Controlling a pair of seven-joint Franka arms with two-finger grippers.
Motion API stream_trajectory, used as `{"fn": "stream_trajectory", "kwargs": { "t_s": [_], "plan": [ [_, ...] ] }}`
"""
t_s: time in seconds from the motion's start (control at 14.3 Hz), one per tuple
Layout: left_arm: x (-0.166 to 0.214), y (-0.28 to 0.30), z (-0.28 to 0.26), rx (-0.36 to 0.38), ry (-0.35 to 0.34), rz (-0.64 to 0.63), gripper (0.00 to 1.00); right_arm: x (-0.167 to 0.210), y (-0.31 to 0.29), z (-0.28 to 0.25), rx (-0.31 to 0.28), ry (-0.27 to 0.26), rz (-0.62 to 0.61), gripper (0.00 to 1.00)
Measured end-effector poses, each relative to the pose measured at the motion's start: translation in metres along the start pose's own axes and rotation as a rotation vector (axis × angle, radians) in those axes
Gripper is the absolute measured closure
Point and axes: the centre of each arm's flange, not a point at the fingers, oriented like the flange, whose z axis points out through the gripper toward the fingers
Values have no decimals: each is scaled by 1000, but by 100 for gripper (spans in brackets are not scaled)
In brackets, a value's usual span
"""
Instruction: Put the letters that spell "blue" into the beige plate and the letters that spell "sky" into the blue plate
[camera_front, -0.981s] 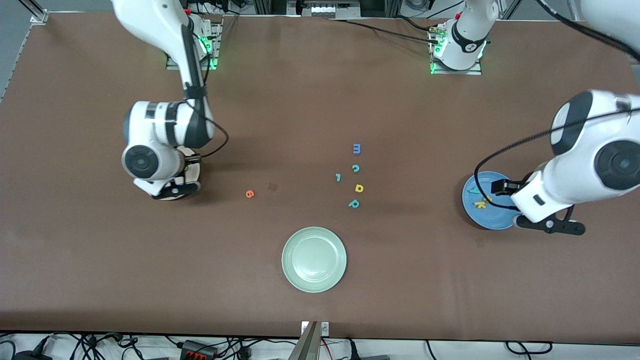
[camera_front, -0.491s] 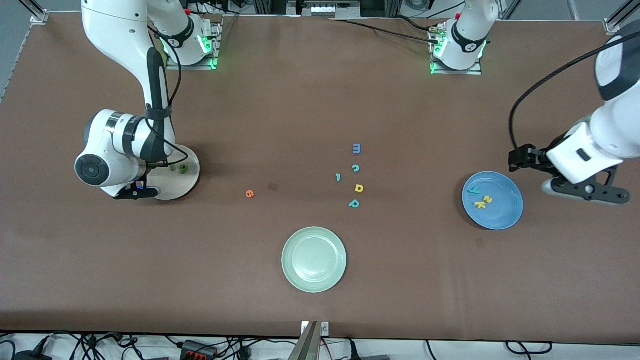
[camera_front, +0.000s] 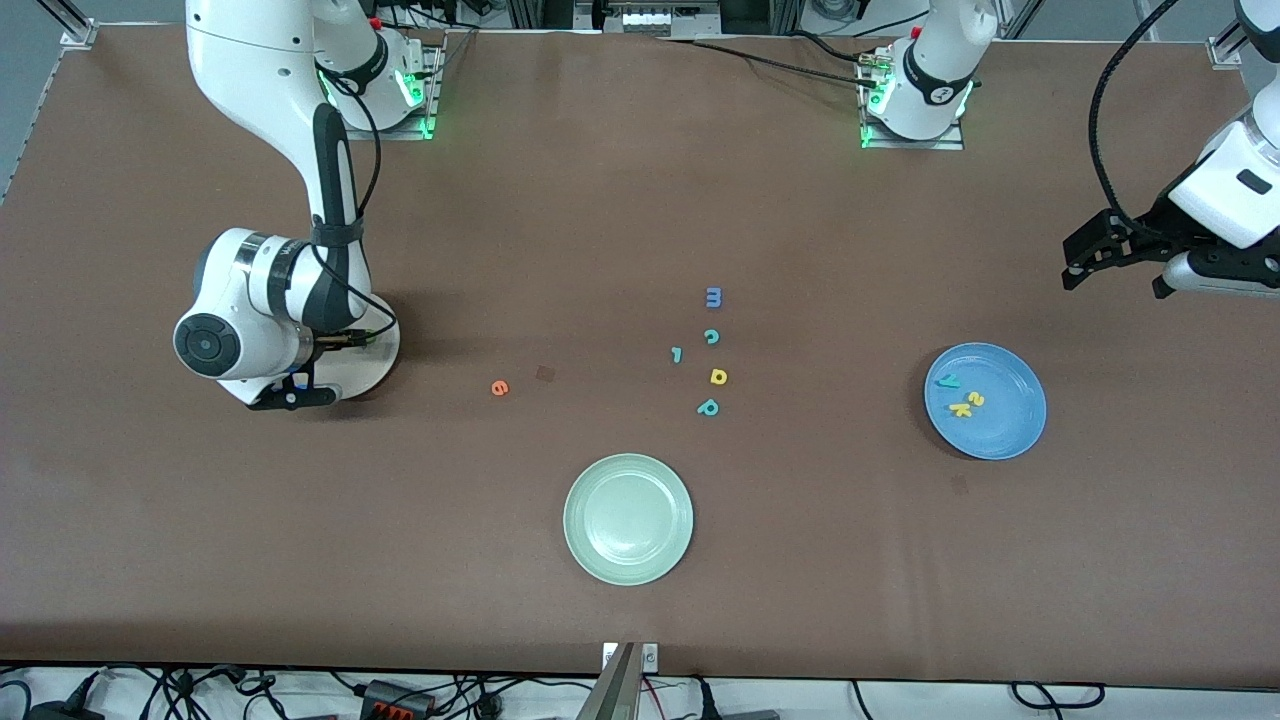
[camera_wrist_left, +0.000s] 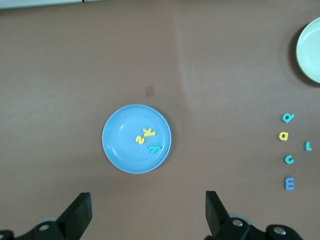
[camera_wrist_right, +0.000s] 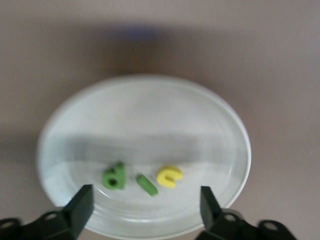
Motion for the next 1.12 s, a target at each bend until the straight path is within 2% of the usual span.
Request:
{"fn": "stream_trajectory", "kwargs": {
  "t_s": [0.21,0.35,0.56,0.7,0.84,0.98,1.12],
  "plan": [
    [2,-1,13,4,-21,5,0,26,-47,-53,1,118,-59,0],
    [3,3,13,26,-20,25,0,42,-94,-74,0,178,-104,0],
    [4,8,11,37,-13,37,0,52,-153,-80,-7,212,-164,0],
    [4,8,11,38,-11,38,0,54,-187,-70,7,244,-160,0],
    [4,8,11,38,-10,39,0,54,-216,-47,18,235,-141,0],
    [4,8,11,38,-10,40,0,53,-233,-22,13,205,-125,0],
    [4,8,11,38,-10,40,0,51,-241,-2,33,181,-110,0]
  ]
}}
